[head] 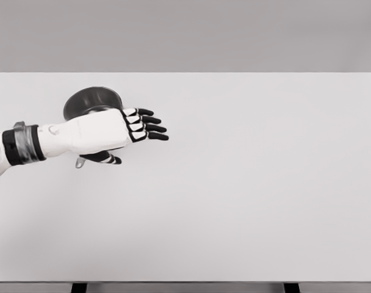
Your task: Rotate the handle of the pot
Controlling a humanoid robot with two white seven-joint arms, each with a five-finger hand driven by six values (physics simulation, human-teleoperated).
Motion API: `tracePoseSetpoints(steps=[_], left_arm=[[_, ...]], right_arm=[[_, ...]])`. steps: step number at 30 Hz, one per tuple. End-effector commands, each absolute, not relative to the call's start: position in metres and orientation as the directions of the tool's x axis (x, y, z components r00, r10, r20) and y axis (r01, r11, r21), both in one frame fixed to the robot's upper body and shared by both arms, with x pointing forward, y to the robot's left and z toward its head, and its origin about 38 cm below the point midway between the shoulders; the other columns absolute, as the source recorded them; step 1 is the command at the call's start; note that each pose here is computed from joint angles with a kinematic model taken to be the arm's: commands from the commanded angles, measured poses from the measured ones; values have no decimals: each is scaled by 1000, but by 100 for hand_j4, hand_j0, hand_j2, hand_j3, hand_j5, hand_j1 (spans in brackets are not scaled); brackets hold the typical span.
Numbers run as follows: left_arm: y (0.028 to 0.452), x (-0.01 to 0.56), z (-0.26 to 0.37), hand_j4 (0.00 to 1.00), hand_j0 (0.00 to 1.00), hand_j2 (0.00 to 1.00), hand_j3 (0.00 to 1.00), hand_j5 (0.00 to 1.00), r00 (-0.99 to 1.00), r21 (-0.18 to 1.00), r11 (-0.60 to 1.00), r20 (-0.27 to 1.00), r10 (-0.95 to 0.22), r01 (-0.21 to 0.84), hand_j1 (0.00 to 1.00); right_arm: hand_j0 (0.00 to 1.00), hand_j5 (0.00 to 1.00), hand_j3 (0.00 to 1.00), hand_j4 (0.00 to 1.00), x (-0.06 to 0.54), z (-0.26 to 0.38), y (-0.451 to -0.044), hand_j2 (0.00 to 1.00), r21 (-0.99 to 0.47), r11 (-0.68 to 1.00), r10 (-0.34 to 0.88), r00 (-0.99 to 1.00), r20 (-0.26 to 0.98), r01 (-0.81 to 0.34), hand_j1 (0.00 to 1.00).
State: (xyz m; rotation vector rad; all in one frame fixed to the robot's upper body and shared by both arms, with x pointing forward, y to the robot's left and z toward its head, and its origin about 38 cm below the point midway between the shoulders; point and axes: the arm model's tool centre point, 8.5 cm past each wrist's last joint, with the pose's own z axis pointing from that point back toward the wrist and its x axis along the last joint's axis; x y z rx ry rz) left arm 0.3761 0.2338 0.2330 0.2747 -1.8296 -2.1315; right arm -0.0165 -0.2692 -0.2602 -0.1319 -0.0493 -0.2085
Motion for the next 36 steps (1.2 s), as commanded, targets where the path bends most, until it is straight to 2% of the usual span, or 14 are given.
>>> tracePoseSetpoints(steps=[1, 4, 15, 18, 24, 36], left_arm=[[231, 377, 229, 100, 100, 100, 100, 100, -934, 982, -170, 15, -357, 81, 100], [232, 378, 227, 100, 100, 100, 100, 100, -933, 976, -211, -31, -359, 48, 100], [224, 375, 217, 100, 100, 100, 100, 100, -935, 980, -184, 11, -355, 82, 100], [231, 377, 205, 100, 100, 100, 100, 100, -894, 978, -163, 47, -445, 132, 100], [245, 388, 202, 100, 100, 100, 100, 100, -807, 979, -128, 56, -588, 161, 100], [257, 386, 186, 100, 100, 100, 100, 100, -753, 968, -149, 57, -655, 203, 100]], right_arm=[[100, 100, 100, 100, -16, -260, -269, 100, -125, 970, -203, 977, 63, 210, 100], [100, 100, 100, 100, -16, -260, -269, 100, -125, 970, -203, 977, 63, 210, 100], [100, 100, 100, 100, -16, -260, -269, 100, -125, 970, -203, 977, 63, 210, 100], [100, 100, 100, 100, -16, -260, -269, 100, -125, 970, -203, 977, 63, 210, 100], [100, 100, 100, 100, -16, -260, -269, 100, -125, 970, -203, 977, 63, 210, 100], [100, 100, 100, 100, -17, -260, -269, 100, -127, 969, -203, 977, 63, 210, 100]])
